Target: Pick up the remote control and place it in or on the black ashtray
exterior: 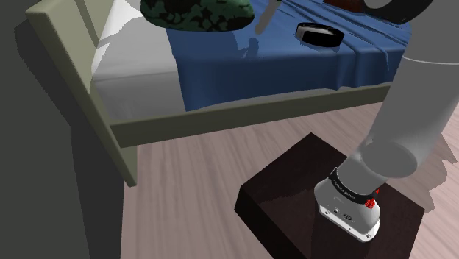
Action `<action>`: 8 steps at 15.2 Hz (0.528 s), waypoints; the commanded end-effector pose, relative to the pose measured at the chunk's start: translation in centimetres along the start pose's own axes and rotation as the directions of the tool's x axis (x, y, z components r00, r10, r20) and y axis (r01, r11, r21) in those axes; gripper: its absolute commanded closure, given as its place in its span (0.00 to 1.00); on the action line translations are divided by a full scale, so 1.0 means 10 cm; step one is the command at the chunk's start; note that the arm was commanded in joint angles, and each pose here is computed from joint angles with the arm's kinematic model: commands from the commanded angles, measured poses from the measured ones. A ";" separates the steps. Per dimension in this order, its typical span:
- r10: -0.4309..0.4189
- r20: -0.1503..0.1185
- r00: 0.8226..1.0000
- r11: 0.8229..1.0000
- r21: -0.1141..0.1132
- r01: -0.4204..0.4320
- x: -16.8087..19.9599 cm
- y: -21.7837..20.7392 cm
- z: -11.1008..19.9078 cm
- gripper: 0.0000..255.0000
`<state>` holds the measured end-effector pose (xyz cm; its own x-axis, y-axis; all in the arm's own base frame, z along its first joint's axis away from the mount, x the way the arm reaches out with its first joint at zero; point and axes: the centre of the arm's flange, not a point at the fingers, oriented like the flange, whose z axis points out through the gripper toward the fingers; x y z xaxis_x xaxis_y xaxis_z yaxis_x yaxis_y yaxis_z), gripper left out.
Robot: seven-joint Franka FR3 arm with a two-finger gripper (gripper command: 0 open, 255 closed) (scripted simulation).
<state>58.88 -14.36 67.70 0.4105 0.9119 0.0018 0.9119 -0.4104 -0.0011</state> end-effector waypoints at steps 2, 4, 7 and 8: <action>-0.001 -0.001 1.000 1.000 -0.001 0.001 -0.41 -0.01 -0.01 1.00; -0.001 -0.001 1.000 1.000 -0.001 0.001 -0.68 -0.02 -0.02 1.00; -0.001 -0.001 1.000 1.000 -0.001 0.001 -1.07 -0.03 -0.03 1.00; -0.001 -0.001 1.000 1.000 -0.001 0.001 -1.20 -0.03 -0.03 1.00</action>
<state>54.21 -23.91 68.13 0.4109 0.9117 0.0023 0.9117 -0.4109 -0.0009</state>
